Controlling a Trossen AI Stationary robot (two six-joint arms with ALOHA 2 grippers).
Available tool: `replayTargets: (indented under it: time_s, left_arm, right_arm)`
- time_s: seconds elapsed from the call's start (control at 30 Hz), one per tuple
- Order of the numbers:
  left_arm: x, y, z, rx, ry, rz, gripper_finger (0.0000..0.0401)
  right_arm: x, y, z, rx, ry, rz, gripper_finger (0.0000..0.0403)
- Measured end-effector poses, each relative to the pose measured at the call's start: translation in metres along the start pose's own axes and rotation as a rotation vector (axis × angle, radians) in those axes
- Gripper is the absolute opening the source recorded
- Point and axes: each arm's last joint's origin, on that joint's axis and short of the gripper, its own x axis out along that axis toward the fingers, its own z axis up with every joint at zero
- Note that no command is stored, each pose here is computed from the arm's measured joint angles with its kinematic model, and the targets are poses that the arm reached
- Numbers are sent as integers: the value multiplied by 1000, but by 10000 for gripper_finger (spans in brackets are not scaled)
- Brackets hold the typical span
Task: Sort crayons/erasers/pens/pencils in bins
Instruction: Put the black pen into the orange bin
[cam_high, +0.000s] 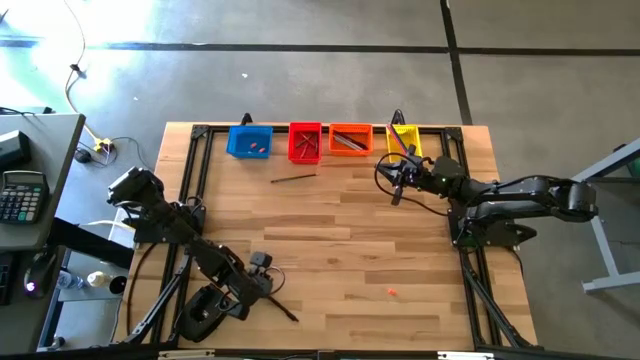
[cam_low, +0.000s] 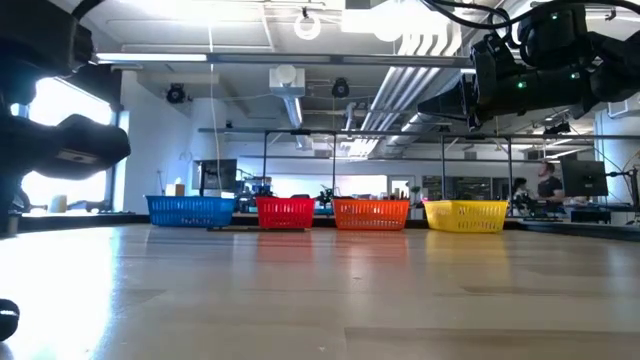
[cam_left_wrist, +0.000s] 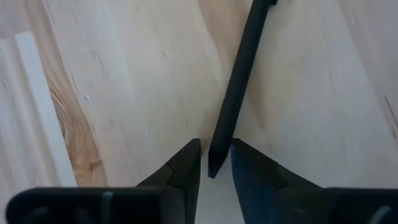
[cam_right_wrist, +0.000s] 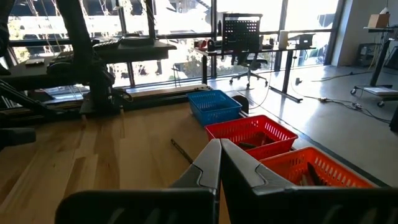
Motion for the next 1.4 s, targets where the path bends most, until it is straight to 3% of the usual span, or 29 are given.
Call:
replayTargets:
  time_s: [0.27,0.87,1.03,1.13,1.4]
  left_arm:
    - [1,0,-2,63,18,-4,33]
    - [-2,33,-8,-130,19,40,15]
    - [-14,55,-23,-256,-93,121,15]
    - [-22,69,-22,-345,-231,156,14]
    - [-28,108,-23,-517,-559,153,14]
  right_arm:
    - [0,0,0,-1,0,0,0]
    - [0,0,-1,-1,13,0,0]
    - [0,0,-1,0,13,0,0]
    - [0,0,-2,1,19,0,0]
    - [0,0,0,24,2,0,0]
